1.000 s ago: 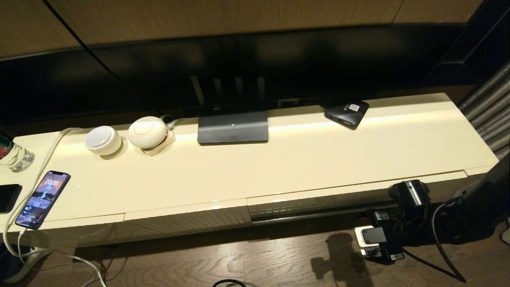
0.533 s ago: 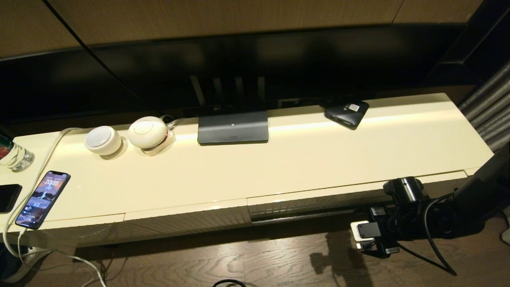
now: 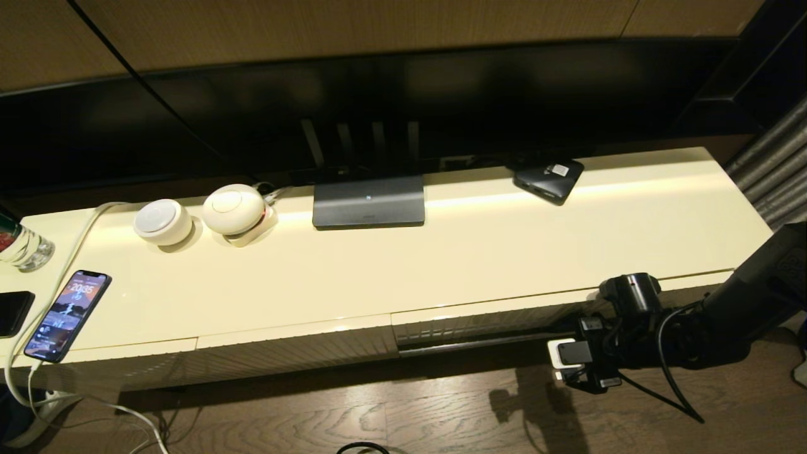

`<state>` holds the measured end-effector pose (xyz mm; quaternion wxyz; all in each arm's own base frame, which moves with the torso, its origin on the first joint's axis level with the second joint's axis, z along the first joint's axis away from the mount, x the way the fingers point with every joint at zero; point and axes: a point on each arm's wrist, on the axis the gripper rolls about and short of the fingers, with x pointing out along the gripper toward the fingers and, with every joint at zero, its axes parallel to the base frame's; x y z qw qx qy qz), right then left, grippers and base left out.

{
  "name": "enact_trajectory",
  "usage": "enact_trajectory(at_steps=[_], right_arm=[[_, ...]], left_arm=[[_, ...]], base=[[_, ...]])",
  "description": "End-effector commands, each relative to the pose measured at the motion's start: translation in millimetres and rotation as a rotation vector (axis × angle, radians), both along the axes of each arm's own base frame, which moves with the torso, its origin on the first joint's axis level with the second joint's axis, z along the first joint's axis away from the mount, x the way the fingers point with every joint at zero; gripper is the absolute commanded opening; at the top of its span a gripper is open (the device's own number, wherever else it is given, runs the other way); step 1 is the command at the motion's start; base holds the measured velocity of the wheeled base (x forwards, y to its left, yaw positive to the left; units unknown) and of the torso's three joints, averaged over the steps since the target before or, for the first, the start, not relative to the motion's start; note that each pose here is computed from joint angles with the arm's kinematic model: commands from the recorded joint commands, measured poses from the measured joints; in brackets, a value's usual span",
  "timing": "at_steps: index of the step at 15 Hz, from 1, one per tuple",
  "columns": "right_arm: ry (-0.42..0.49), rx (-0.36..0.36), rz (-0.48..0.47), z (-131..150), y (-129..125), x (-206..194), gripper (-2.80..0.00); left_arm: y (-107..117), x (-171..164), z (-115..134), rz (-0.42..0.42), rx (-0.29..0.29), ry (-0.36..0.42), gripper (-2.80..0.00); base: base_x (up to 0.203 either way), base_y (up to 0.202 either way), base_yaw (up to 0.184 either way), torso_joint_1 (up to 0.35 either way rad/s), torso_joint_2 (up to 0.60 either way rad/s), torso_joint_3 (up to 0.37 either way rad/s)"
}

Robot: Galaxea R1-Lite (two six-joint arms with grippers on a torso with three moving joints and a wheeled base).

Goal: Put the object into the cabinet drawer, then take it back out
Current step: Open the drawer

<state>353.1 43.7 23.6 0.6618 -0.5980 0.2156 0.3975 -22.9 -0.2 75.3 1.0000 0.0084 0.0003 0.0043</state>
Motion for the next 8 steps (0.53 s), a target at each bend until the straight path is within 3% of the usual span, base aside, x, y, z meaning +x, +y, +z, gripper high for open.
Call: enact_trajectory(at_steps=[1,8], right_arm=[[-0.006,-0.003,0.006,-2,0,3,0.0],[0.026,-0.01,0.002,-12,0,2,0.0]], left_arm=[[0,0,-1,-0.001,0.0,0.006,-2.8],[0,0,-1,0.0,0.0,0.004,-2.8]], base=[[0.0,0.0,0.0,0.0,0.0,0.0],[0.0,0.0,0.0,0.0,0.0,0.0]])
